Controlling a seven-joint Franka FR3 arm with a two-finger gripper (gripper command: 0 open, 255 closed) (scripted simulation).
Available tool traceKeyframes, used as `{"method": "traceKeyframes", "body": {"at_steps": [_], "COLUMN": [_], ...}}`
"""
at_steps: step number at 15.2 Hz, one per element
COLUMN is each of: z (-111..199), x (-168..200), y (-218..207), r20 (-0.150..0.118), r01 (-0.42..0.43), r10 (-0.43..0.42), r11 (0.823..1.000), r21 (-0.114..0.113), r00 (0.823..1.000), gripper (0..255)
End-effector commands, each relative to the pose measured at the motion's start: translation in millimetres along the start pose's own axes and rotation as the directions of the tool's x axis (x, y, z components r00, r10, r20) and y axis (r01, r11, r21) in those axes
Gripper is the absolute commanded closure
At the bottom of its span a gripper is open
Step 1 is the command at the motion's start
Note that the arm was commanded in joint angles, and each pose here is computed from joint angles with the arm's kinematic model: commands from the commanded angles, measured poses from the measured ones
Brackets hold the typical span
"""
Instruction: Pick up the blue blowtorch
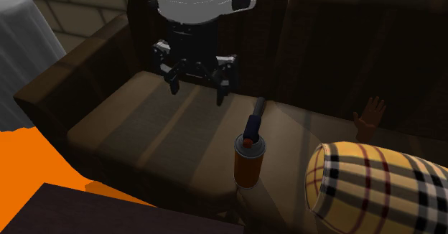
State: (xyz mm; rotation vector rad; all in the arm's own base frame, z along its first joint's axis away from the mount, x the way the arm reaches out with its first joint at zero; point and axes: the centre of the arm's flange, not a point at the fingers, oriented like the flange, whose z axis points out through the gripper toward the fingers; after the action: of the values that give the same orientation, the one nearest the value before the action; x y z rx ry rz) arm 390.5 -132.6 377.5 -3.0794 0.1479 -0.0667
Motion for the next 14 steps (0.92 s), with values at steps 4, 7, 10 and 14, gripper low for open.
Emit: {"method": "traceKeyframes", "body": {"at_steps": [4, 7, 10, 14], "z": [47.3, 73.3, 98.7, 131.6], "x": [27.9, 44.4, 61.3, 84.2], "y": [33.0, 53.8, 75.1, 104.3], "r20": [-0.029, -0.046, -0.062, -0.084], "r01": [-0.011, -0.019, -0.026, -0.037], "r10": [0.011, 0.017, 0.023, 0.03], "r11": [1.0, 0.999, 0.998, 0.997], "r21": [-0.026, -0.041, -0.055, -0.075], "r00": [1.0, 0.999, 0.998, 0.996], "gripper": [0, 0, 0, 0]}}
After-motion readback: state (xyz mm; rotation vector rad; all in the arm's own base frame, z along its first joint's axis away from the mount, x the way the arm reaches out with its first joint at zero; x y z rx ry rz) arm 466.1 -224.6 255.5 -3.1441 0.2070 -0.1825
